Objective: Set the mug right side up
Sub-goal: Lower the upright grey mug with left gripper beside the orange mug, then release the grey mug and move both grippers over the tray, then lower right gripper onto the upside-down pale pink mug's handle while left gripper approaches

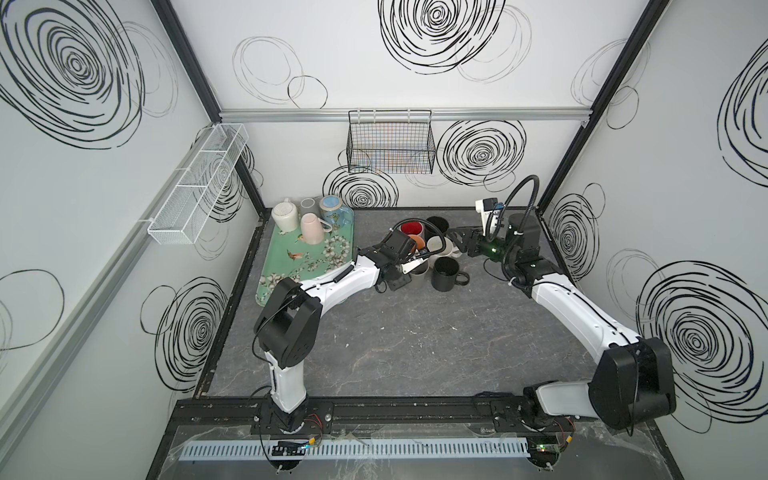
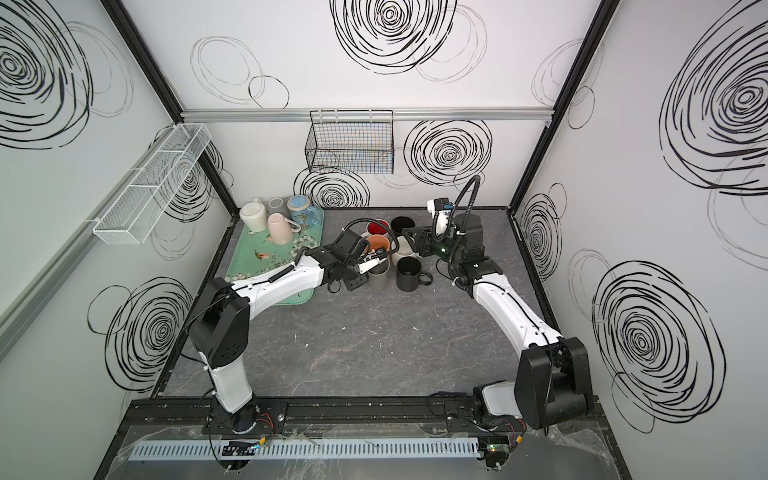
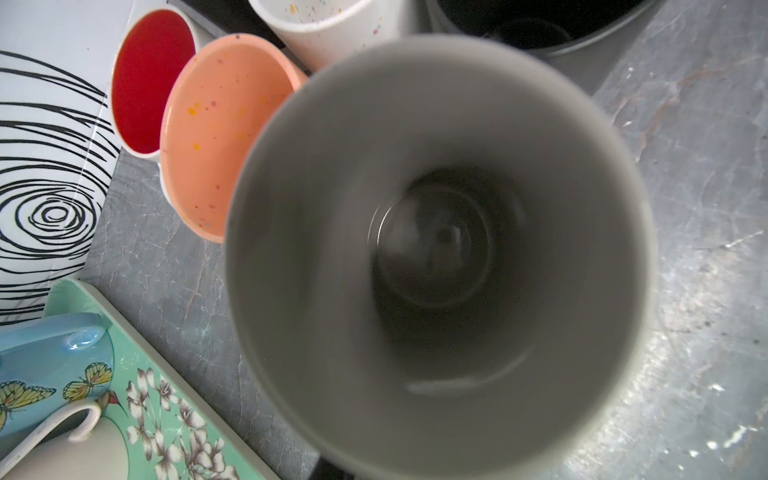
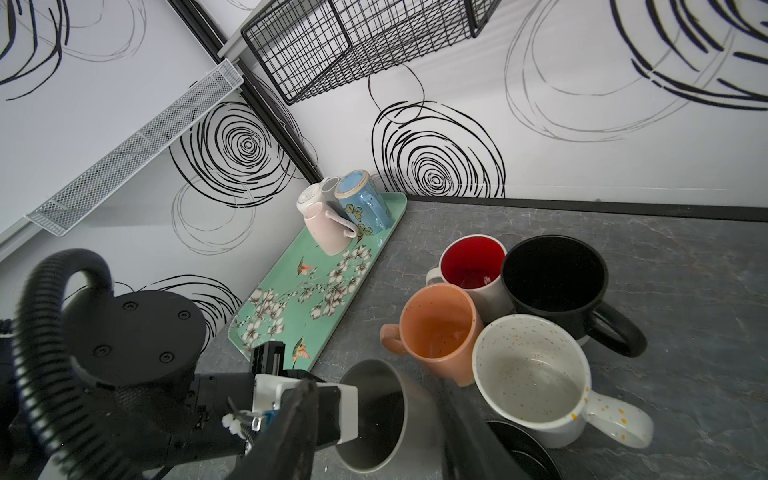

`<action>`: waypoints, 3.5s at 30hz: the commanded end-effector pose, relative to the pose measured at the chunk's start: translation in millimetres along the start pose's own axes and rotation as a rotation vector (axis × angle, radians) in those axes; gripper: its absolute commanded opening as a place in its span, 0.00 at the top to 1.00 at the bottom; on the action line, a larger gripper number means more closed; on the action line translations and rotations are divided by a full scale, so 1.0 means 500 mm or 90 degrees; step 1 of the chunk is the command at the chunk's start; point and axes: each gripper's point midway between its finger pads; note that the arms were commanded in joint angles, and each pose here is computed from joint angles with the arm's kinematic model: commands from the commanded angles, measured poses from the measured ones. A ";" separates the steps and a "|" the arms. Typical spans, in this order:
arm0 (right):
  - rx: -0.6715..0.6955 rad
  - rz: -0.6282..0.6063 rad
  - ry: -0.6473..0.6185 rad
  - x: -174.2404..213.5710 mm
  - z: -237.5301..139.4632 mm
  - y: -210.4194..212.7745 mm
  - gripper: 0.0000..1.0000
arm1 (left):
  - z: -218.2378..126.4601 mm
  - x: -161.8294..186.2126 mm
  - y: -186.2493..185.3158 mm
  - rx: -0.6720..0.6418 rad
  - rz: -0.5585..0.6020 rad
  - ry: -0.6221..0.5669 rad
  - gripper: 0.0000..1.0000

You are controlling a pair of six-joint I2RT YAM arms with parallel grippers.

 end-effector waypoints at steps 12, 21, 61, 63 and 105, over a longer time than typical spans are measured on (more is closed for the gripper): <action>-0.002 0.019 0.013 0.012 0.007 -0.006 0.52 | 0.015 -0.085 0.026 -0.026 -0.012 -0.088 0.81; -0.003 0.027 0.013 0.013 0.013 -0.008 0.52 | 0.007 -0.087 0.034 -0.022 -0.054 -0.095 0.49; -0.153 -0.029 0.201 0.149 0.405 0.270 0.54 | -0.111 0.159 0.730 -0.222 -0.801 -0.203 0.31; -0.160 -0.028 0.209 0.162 0.425 0.279 0.54 | -0.093 0.163 0.755 -0.227 -0.808 -0.205 0.31; -0.214 -0.024 0.300 0.282 0.469 0.334 0.55 | 0.040 0.266 0.596 -0.121 -0.795 -0.063 0.49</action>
Point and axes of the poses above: each gripper's point midway between its finger pads, its own z axis out along the fingers, its own y axis along the line the jaws close on, x = y × z, and after that the axes turned 15 degrees about -z, right-handed
